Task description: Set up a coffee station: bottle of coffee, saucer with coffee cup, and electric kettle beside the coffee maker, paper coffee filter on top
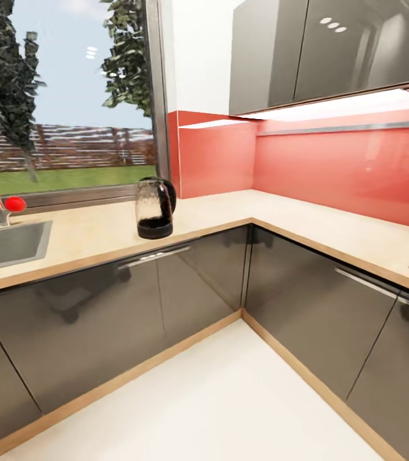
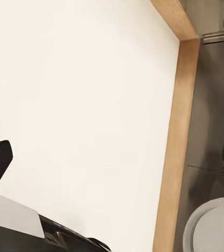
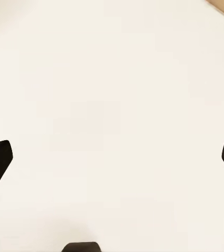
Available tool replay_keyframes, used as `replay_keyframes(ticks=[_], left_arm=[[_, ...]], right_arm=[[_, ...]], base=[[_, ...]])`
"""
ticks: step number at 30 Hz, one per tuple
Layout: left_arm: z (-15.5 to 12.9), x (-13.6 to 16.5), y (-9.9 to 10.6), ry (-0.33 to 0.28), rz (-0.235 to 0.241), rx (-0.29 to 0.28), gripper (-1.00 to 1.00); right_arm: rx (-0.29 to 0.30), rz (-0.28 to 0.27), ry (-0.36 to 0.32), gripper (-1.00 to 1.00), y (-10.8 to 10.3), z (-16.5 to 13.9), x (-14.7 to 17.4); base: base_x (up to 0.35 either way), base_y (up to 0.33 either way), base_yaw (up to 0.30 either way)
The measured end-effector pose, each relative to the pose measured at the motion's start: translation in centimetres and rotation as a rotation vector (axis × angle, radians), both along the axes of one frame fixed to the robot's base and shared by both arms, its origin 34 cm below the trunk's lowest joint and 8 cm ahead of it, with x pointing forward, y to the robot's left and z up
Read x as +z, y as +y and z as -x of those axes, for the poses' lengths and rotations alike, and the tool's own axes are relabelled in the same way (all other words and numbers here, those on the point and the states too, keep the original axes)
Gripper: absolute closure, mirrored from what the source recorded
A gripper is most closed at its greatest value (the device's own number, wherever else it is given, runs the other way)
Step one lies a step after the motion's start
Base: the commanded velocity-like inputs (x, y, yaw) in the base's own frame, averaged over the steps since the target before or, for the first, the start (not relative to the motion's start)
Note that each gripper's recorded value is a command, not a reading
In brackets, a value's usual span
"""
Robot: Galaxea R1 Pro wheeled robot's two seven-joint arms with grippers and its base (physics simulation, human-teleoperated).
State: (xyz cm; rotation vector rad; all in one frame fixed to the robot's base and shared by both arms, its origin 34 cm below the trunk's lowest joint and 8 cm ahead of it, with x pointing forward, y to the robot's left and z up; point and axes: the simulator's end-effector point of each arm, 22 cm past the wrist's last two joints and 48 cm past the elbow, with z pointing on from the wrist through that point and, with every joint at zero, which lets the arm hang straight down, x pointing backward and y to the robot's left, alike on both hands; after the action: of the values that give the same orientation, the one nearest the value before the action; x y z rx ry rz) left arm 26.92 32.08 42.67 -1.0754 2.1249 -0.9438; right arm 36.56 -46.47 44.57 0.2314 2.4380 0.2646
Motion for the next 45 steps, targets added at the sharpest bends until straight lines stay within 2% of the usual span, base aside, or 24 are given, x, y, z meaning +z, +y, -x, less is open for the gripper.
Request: replay_keyframes(ticks=[5,8,10,12,15,18,23,25,29,36,45], left_arm=[[0.0,0.0,0.0,0.000,0.000,0.001,-1.00],[0.0,0.0,0.0,0.001,0.000,0.001,-1.00],[0.0,0.0,0.0,0.001,0.000,0.001,-1.00],[0.0,0.0,0.0,0.001,0.000,0.001,-1.00],[0.0,0.0,0.0,0.001,0.000,0.002,-1.00],[0.0,0.0,0.0,0.001,0.001,0.002,-1.00],[0.0,0.0,0.0,0.001,0.000,0.002,-1.00],[0.0,0.0,0.0,0.001,0.000,0.002,-1.00],[0.0,0.0,0.0,0.001,0.000,0.002,-1.00],[0.0,0.0,0.0,0.001,0.000,0.001,-1.00],[0.0,0.0,0.0,0.001,0.000,0.000,-1.00]], right_arm=[[0.000,-0.001,0.000,-1.00,0.1,0.0,0.0],[0.027,0.006,0.014,-1.00,0.6,0.3,-0.4],[0.079,0.038,0.049,-1.00,1.1,1.1,-1.1],[0.097,0.072,0.074,-1.00,1.3,1.6,-1.8],[0.088,0.119,0.097,-1.00,1.5,1.9,-2.7],[0.087,0.136,0.110,-1.00,2.5,2.2,-3.4],[0.185,0.182,0.151,-1.00,4.0,3.2,-4.5],[0.194,0.210,0.162,-1.00,3.9,3.4,-4.7],[0.192,0.241,0.171,-1.00,3.9,3.5,-5.0],[0.191,0.247,0.174,-1.00,4.2,3.6,-5.2],[0.193,0.247,0.176,-1.00,4.3,3.6,-5.3]], base=[[0.000,-0.033,0.266],[0.000,-0.008,0.270],[0.000,-0.003,0.271],[0.000,-0.001,0.271],[0.000,-0.001,0.271],[0.000,0.000,0.271],[0.000,0.000,0.272],[0.000,0.000,0.272],[0.000,0.000,0.272],[0.000,-0.022,0.246],[0.000,-0.240,0.047]])
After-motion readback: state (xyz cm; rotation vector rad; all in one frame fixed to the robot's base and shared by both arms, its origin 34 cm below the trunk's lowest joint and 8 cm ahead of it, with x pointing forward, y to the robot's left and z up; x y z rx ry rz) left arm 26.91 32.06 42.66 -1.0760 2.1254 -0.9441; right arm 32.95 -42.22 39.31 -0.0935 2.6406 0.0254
